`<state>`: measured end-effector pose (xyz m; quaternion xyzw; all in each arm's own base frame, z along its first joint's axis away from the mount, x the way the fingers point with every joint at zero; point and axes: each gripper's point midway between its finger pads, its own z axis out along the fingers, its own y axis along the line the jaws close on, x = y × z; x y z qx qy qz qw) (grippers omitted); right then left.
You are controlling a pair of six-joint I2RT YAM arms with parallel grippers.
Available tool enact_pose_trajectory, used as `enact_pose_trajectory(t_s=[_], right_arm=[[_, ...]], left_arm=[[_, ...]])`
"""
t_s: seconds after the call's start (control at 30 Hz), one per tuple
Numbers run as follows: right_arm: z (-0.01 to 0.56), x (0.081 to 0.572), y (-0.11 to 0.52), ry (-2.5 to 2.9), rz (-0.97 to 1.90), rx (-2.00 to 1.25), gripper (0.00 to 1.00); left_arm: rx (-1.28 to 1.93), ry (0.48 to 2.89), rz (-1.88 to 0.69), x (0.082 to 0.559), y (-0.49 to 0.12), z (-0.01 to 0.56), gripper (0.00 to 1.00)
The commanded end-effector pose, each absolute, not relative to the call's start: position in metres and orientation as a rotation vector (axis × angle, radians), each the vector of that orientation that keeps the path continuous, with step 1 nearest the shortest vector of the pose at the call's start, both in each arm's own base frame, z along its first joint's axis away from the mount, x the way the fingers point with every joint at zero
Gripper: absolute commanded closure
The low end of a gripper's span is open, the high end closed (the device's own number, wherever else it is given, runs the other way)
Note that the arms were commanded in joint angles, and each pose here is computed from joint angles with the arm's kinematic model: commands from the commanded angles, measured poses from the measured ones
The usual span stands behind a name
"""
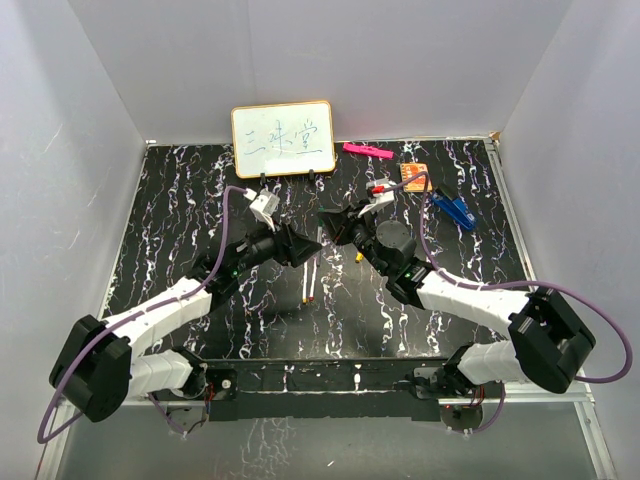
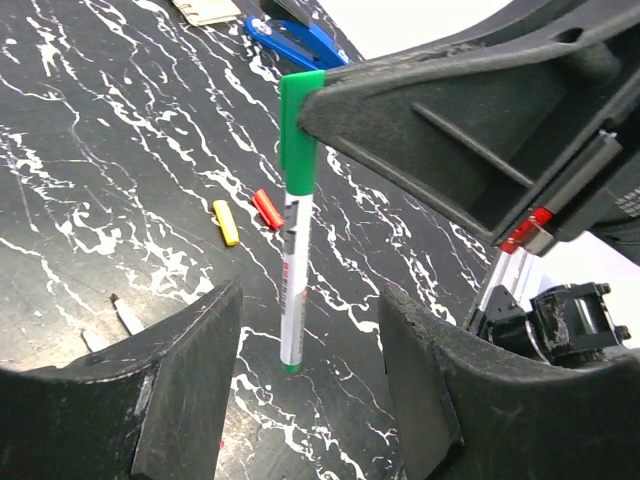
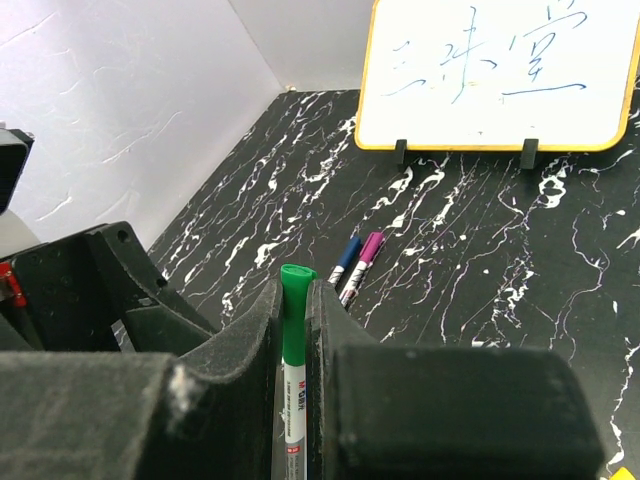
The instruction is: Insert the pens into the pen caps
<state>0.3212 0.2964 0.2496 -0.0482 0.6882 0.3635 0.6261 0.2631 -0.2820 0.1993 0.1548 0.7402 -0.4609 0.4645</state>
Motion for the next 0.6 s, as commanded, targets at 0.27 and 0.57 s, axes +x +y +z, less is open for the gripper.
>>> enact_pose_trajectory(t_s=[0.27, 0.57], right_arm=[[0.301, 0.314, 0.308, 1.46, 0.988, -0.088, 1.0], [0.286, 0.318, 0.313, 1.501, 0.982, -0.088, 1.0]], left_arm=[[0.371, 1.811, -1.105, 0.272, -0.283, 0.194, 0.51], [0.336, 1.828, -1.049, 0.279, -0.277, 0.19, 1.0]])
